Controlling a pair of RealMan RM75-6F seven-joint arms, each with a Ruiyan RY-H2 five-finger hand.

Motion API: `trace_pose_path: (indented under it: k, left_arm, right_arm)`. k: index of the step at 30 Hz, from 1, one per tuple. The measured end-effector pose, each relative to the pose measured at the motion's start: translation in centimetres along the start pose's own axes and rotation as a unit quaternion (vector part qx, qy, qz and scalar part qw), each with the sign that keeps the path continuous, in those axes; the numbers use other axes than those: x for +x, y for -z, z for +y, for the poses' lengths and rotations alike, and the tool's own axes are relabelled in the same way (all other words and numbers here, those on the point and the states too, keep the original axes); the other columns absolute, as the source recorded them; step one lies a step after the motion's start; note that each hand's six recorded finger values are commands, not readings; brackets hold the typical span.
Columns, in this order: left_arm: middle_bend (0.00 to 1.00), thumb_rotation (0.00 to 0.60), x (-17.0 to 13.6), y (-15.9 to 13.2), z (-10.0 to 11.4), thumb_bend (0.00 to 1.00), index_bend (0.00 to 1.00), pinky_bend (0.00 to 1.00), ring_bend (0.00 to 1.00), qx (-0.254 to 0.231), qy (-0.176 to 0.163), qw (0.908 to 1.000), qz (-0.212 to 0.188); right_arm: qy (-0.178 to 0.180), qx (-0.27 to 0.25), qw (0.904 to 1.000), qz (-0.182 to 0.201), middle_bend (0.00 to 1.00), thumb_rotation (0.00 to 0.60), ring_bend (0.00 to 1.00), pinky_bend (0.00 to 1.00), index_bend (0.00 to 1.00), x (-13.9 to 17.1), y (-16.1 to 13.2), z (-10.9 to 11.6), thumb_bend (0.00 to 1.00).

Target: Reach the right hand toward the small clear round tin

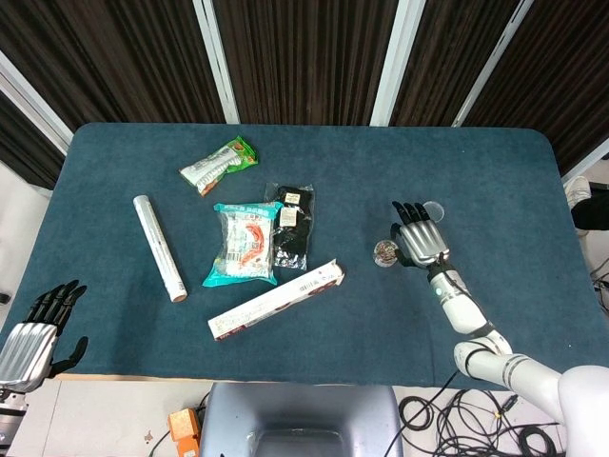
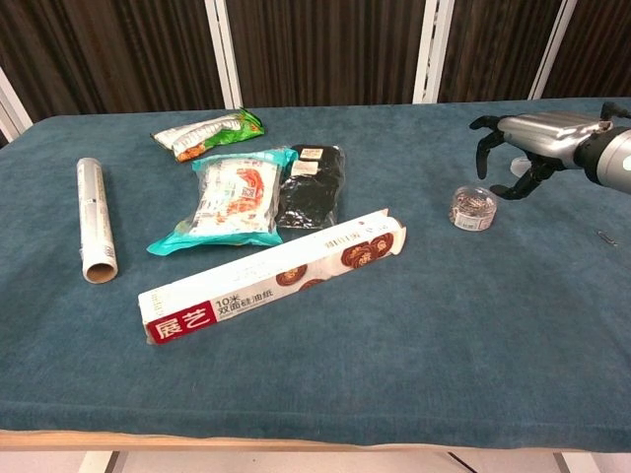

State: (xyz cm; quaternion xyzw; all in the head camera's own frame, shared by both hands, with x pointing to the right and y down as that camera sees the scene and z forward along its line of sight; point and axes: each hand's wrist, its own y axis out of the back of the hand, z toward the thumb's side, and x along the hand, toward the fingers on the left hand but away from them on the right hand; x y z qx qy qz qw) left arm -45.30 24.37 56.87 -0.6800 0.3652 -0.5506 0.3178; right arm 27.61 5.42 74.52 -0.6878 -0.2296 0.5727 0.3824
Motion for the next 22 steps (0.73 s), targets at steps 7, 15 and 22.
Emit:
trace_pose_path:
  k: [7, 15, 22]
  left_arm:
    - [0.01, 0.600, -0.2, 0.0, 0.3, 0.43, 0.00, 0.10, 0.01, -0.002, -0.006, 1.0000, -0.002]
    - [0.01, 0.600, -0.4, -0.1, 0.3, 0.43, 0.00, 0.10, 0.01, 0.001, -0.009, 0.9999, -0.005]
    - [0.01, 0.600, -0.6, -0.4, 0.7, 0.43, 0.00, 0.10, 0.01, 0.000, -0.021, 0.9997, -0.012]
  right_arm:
    - [0.059, -0.014, 0.9982, 0.004, 0.00, 0.600, 0.00, 0.00, 0.27, 4.6, 1.1, 1.9, 0.35]
    - [0.123, -0.054, 0.9854, -0.104, 0.00, 0.600, 0.00, 0.00, 0.16, 20.6, 6.8, 1.9, 0.35]
    - [0.114, -0.032, 0.9824, -0.145, 0.00, 0.600, 0.00, 0.00, 0.01, 26.6, 8.7, 1.7, 0.35]
